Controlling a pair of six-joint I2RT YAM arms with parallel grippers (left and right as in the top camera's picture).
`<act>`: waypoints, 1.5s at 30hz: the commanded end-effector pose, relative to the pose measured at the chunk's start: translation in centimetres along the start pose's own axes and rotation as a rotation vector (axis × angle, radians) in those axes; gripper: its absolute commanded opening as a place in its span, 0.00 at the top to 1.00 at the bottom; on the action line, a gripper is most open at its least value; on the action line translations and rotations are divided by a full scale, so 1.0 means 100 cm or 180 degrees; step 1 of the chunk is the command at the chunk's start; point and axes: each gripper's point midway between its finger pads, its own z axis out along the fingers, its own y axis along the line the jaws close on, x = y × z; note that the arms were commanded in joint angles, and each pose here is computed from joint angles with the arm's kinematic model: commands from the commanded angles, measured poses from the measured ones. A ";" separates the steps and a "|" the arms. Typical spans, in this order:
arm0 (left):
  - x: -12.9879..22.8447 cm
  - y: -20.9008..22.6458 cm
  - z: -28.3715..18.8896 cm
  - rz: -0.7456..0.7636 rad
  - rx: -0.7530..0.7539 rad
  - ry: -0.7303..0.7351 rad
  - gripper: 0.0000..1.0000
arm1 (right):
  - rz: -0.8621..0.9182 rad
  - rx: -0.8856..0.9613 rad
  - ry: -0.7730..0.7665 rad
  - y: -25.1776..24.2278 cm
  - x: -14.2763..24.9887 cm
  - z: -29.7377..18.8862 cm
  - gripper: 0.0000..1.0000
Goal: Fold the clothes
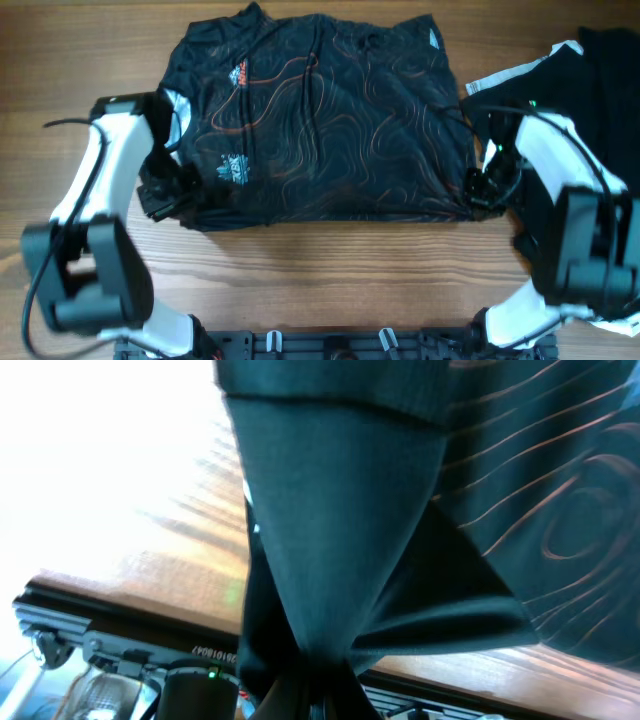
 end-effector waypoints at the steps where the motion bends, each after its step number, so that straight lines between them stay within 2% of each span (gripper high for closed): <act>1: 0.015 0.022 -0.037 -0.0152 0.0121 -0.0502 0.96 | 0.0367 -0.0048 -0.0402 -0.010 0.020 -0.020 0.96; 5: 0.023 0.027 -0.062 -0.0262 0.0314 -0.0940 0.96 | 0.0390 -0.0146 -0.0825 -0.011 0.022 -0.043 0.96; 10: 0.001 0.020 -0.065 -0.0229 0.0413 -0.1205 0.96 | 0.0071 -0.0434 -0.1465 0.007 -0.017 -0.065 0.96; 20: -0.118 -0.016 -0.041 -0.0334 0.0720 -0.1873 0.96 | -0.0270 -0.0988 -0.2283 0.056 -0.103 -0.086 0.96; 27: -0.175 -0.036 -0.039 -0.0383 0.0962 -0.2256 0.95 | -0.0388 -0.1292 -0.2501 0.083 -0.151 -0.072 0.96; 30: -0.185 -0.042 -0.043 -0.0354 0.1046 -0.2372 0.85 | -0.0398 -0.1323 -0.2605 0.087 -0.164 -0.071 0.85; 32: -0.189 -0.044 -0.047 -0.0346 0.1075 -0.2444 0.82 | -0.0408 -0.1332 -0.2671 0.088 -0.168 -0.073 0.84; 33: -0.191 -0.044 -0.049 -0.0341 0.1091 -0.2481 0.79 | -0.0411 -0.1338 -0.2701 0.088 -0.170 -0.075 0.79; 34: -0.192 -0.045 -0.050 -0.0339 0.1097 -0.2494 0.73 | -0.0408 -0.1335 -0.2698 0.087 -0.170 -0.075 0.62; 35: -0.191 -0.045 -0.049 -0.0334 0.1101 -0.2468 0.70 | -0.0398 -0.1320 -0.2674 0.087 -0.169 -0.074 0.51; 36: -0.185 -0.046 -0.045 -0.0315 0.1125 -0.2374 0.69 | -0.0372 -0.1269 -0.2613 0.084 -0.166 -0.069 0.46; 39: -0.159 -0.049 -0.026 -0.0243 0.1144 -0.1933 0.69 | -0.0240 -0.1000 -0.2352 0.069 -0.155 -0.049 0.39; 41: -0.132 -0.054 -0.009 0.0053 0.1115 -0.1549 0.73 | -0.0146 -0.0730 -0.2177 0.053 -0.146 -0.036 0.35; 45: -0.106 -0.065 0.004 0.0468 0.0977 -0.1298 0.73 | -0.0171 -0.0747 -0.1966 0.054 -0.133 -0.026 0.40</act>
